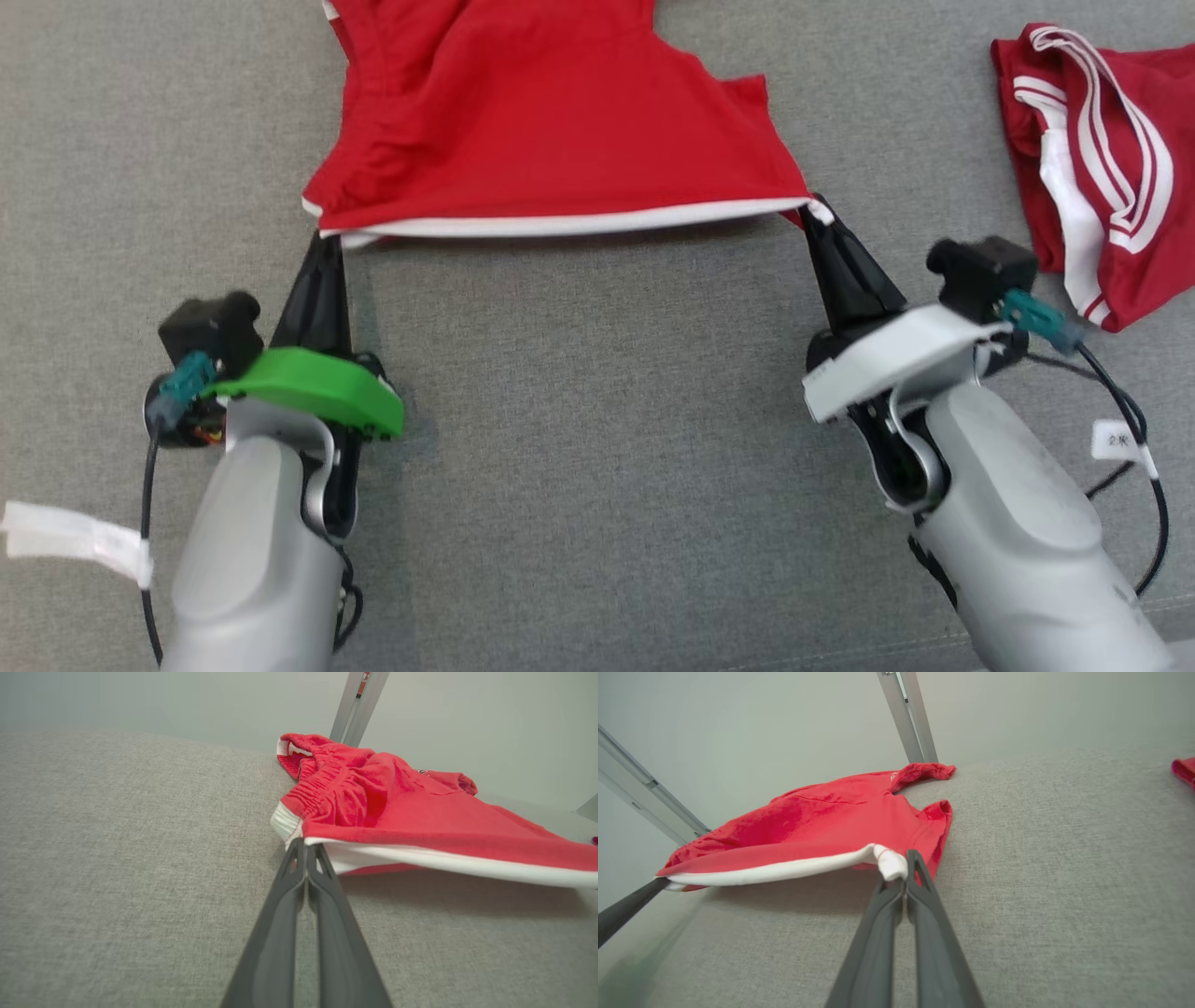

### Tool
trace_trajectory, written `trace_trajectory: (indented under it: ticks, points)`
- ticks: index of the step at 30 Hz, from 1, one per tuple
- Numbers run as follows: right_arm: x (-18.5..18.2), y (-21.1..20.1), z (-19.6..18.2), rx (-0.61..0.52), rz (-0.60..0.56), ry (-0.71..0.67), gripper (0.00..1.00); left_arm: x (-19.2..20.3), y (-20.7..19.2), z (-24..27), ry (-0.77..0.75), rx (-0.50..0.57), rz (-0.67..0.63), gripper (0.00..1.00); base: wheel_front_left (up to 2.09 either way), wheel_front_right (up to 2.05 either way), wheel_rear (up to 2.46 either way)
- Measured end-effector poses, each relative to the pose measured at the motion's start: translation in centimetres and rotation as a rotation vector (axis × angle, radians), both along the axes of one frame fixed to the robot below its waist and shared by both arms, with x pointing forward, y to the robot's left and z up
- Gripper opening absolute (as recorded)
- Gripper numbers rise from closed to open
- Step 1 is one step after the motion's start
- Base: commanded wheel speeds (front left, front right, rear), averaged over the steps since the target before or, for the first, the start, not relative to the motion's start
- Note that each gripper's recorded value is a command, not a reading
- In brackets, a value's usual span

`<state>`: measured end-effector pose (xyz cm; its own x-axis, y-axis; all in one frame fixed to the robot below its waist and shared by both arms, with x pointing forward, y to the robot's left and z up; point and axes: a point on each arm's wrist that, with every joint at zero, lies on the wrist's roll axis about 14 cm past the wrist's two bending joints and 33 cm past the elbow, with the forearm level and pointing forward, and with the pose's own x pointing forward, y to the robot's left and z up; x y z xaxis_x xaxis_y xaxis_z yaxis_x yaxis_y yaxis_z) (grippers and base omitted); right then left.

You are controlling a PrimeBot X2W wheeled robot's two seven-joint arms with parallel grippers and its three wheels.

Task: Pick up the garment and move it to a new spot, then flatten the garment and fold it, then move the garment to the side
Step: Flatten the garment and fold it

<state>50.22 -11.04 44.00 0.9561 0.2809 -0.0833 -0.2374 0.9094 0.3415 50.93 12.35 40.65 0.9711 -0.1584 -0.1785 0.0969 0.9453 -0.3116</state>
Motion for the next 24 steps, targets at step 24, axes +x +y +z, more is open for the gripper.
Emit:
trace_trajectory:
  ticks: [24]
  points:
    - [-15.9, -5.9, 7.3, -0.129, -0.115, -0.102, 0.00, -14.4, -3.2, 8.7, -0.067, -0.004, -0.133, 0.00, 0.00, 0.00, 0.00]
